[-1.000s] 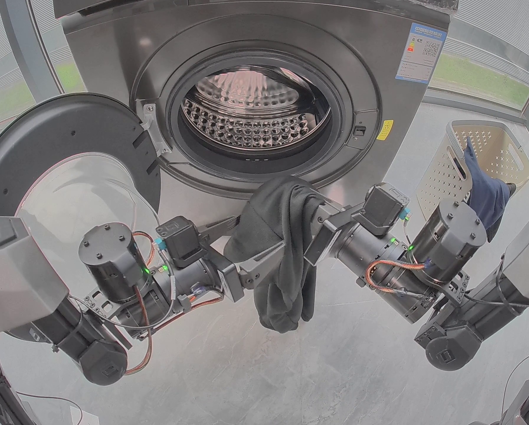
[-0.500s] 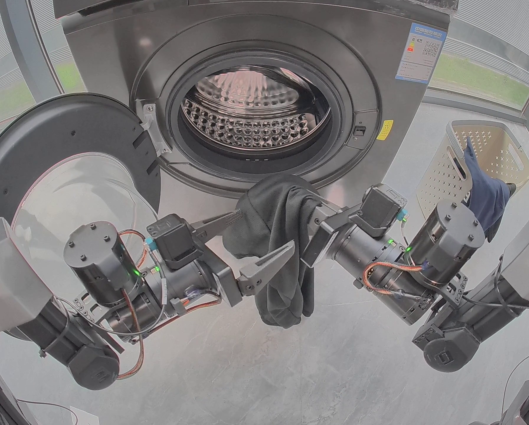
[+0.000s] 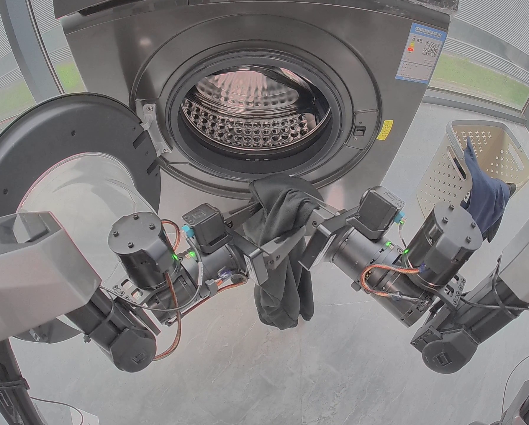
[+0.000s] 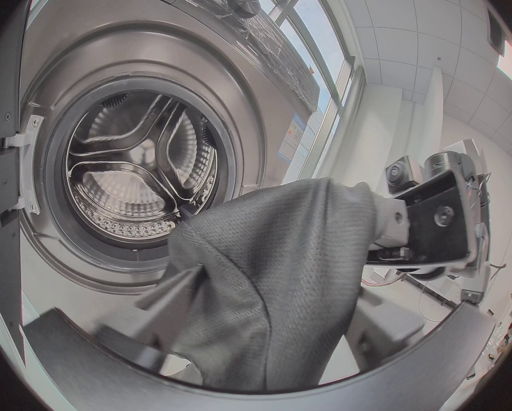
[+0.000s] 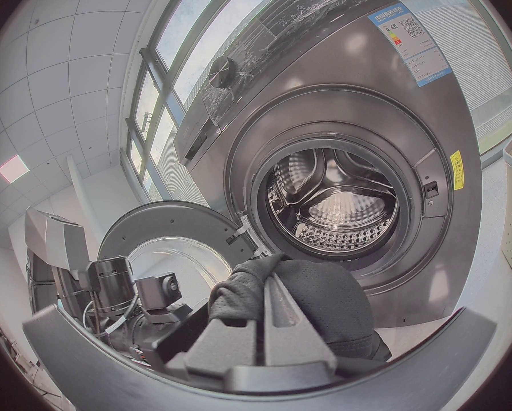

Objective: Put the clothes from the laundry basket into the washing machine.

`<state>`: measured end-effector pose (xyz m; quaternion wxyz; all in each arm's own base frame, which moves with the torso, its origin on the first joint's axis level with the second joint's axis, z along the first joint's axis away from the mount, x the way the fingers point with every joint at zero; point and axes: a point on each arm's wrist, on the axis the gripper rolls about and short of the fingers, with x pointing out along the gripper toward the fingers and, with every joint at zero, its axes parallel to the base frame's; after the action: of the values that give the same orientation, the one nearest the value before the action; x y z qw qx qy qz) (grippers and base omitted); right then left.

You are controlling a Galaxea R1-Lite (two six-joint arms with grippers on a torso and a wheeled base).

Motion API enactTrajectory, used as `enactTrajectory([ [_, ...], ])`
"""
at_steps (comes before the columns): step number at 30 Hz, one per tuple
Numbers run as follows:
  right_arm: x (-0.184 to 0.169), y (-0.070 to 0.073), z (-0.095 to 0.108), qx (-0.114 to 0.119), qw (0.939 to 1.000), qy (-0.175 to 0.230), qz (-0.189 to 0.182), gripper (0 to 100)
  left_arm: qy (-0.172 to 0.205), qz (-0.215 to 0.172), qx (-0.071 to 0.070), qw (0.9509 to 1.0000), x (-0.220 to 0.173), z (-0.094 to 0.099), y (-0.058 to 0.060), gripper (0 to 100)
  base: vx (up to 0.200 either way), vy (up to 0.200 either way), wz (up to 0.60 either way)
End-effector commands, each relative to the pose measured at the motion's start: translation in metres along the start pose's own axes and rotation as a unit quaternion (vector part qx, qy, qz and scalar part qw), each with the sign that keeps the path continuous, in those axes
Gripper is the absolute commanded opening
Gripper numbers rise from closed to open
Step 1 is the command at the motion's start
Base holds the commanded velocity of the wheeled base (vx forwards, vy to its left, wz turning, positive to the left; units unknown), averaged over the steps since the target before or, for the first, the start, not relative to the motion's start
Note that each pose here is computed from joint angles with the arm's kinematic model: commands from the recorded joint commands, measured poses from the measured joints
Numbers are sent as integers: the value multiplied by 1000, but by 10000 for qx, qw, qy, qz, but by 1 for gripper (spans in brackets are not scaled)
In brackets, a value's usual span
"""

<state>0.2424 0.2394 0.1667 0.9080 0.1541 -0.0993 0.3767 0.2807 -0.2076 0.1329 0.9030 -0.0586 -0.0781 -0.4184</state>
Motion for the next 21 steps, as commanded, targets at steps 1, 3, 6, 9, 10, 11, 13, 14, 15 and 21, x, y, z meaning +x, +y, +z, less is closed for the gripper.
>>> enactTrajectory([
  [1, -1, 0, -1, 1, 10000, 17, -4, 0, -37, 106, 26, 9999, 9, -7, 3, 0, 0, 0, 0],
  [3, -1, 0, -1, 1, 10000, 26, 2, 0, -93, 148, 36, 9998, 8, -2, 2, 0, 0, 0, 0],
  [6, -2, 0, 0, 3, 10000, 20, 10, 0, -182, 117, 52, 9998, 4, 7, -1, 0, 0, 0, 0],
  [9, -2, 1, 2, 14, 10000, -12, 9, 0, -200, 55, 62, 9998, -9, 18, -6, 0, 0, 0, 0],
  [10, -2, 2, 3, 16, 10000, -18, 18, 0, -192, 48, 61, 9998, -12, 20, -7, 0, 0, 0, 0],
  [11, -3, 3, 4, 27, 10000, -33, 20, 100, -198, 47, 73, 9998, -14, 22, -7, 0, 0, 0, 0],
  [13, -7, 4, 8, 32, 10000, -37, 36, 100, -228, 66, 64, 9997, -19, 26, -6, 0, 0, 0, 0],
  [14, -7, 4, 8, 32, 10000, -37, 36, 100, -228, 66, 64, 9997, -19, 26, -6, 0, 0, 0, 0],
  [15, -18, 4, 16, 14, 10000, -27, 12, 100, -317, 72, 71, 9994, -22, 33, -5, 0, 0, 0, 0],
  [21, -56, -13, 24, -84, 9993, 249, -270, 100, -526, 87, 146, 9985, -35, 52, -2, 0, 0, 0, 0],
])
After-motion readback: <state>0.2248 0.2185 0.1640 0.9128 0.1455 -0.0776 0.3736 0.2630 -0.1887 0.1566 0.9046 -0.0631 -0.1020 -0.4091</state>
